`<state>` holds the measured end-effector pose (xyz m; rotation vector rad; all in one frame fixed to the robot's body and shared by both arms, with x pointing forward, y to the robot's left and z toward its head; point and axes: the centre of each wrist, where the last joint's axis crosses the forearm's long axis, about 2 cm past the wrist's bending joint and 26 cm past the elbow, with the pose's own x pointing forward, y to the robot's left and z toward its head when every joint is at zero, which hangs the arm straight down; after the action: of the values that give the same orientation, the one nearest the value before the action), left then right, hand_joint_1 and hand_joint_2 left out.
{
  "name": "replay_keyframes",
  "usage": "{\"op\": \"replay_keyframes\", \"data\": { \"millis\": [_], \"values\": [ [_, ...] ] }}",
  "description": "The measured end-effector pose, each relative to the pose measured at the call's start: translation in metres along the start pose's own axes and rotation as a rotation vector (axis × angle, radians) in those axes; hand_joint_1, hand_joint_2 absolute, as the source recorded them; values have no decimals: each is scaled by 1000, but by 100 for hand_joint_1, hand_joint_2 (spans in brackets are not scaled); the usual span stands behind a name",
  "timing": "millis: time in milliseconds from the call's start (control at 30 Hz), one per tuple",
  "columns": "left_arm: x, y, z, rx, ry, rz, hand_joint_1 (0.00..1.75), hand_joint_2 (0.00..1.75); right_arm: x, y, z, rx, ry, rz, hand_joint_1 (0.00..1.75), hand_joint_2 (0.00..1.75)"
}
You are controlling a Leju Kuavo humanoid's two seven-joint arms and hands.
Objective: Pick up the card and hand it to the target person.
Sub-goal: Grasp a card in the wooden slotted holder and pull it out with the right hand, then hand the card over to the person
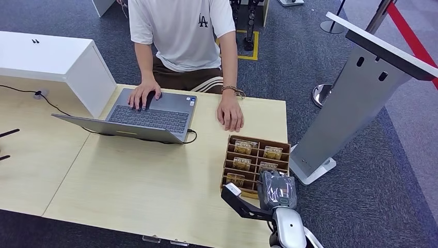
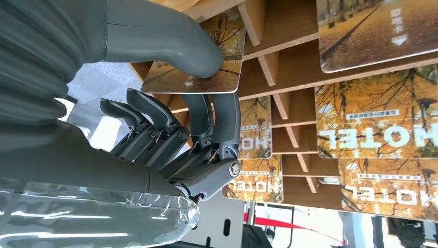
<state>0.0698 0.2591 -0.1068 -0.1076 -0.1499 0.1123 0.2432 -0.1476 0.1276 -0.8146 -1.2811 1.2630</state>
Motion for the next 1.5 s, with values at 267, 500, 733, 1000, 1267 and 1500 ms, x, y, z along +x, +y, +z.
{"op": "replay_keyframes", "data": {
  "millis": [267,500,733,1000,1267,1500],
  "values": [
    [0,4,0,11,-10,6,0,175,-26,-46,-3,-94,58,-25,175,175],
    [0,8,0,10,-21,19,0,175,-55,-117,7,-225,28,-184,175,175],
    [0,9,0,-2,-30,4,0,175,-66,-171,28,-311,-108,-367,175,175],
    [0,11,0,-5,-31,-14,0,175,-67,-187,42,-255,-363,-648,175,175],
    [0,13,1,-6,-31,-32,0,175,-67,-189,44,-207,-455,-755,175,175],
    [0,14,1,-16,-30,-45,0,175,-68,-189,45,-207,-455,-755,171,175]
  ]
}}
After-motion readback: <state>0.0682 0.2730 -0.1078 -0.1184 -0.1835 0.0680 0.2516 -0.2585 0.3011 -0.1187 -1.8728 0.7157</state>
